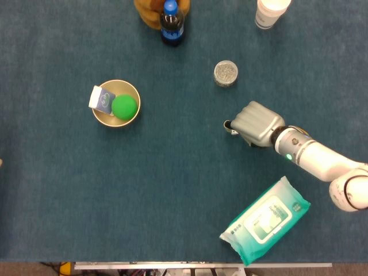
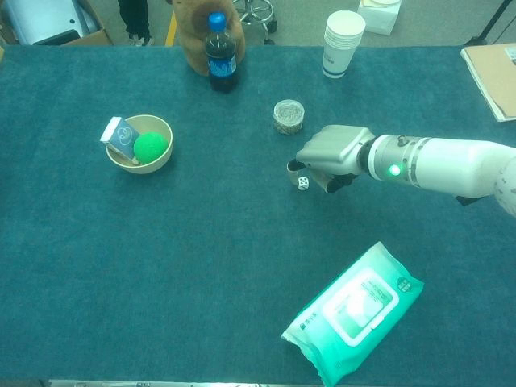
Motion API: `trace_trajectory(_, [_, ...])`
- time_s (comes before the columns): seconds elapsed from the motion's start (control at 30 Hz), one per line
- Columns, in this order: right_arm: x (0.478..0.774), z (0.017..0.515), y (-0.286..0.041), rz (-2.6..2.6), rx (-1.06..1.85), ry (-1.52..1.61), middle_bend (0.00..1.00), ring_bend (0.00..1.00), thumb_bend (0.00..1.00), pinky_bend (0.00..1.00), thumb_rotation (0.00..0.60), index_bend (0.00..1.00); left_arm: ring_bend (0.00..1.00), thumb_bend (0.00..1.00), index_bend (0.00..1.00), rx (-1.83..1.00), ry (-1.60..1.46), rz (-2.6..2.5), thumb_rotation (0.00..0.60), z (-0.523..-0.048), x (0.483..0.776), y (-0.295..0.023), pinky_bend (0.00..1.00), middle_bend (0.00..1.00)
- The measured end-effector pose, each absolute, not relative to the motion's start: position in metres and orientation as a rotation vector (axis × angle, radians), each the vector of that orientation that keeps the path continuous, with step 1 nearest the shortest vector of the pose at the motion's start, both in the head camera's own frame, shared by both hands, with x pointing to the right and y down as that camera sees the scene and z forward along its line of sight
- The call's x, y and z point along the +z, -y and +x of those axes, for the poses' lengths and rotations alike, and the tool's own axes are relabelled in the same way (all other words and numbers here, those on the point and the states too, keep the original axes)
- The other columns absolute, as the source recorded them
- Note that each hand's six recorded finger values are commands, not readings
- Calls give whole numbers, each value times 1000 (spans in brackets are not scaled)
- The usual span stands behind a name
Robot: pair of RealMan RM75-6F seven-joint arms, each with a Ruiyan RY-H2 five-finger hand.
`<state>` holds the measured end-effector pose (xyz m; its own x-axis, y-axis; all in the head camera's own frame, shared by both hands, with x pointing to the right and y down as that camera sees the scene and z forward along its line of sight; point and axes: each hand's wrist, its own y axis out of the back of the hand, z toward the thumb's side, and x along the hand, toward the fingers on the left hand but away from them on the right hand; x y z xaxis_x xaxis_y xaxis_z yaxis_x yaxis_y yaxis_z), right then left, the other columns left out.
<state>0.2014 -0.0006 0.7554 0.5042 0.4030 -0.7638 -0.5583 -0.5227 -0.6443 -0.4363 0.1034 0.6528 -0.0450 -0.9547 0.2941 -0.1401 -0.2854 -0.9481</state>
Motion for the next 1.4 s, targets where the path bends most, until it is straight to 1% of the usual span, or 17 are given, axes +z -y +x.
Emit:
trace_trajectory(0.63, [747,219,2,-1715,1245,-108,1000,1000,1000,1000,600,377,200,82,251,-1413,-1202,-1500,600,-434,654,-102,380,157])
trace_trajectory(1.1, [735,225,0,-1724,1235,-75,1000,1000,1000,1000,600,393,200,82,251,-1414,-1207,-1503,600,-434,655,-102,380,157])
trace_trajectory(1.4, [739,227,-3,-1724,1244,-96,1000,1000,1000,1000,600,393,200,82,251,-1414,-1208,-1504,600,-434,655,-103,380,157])
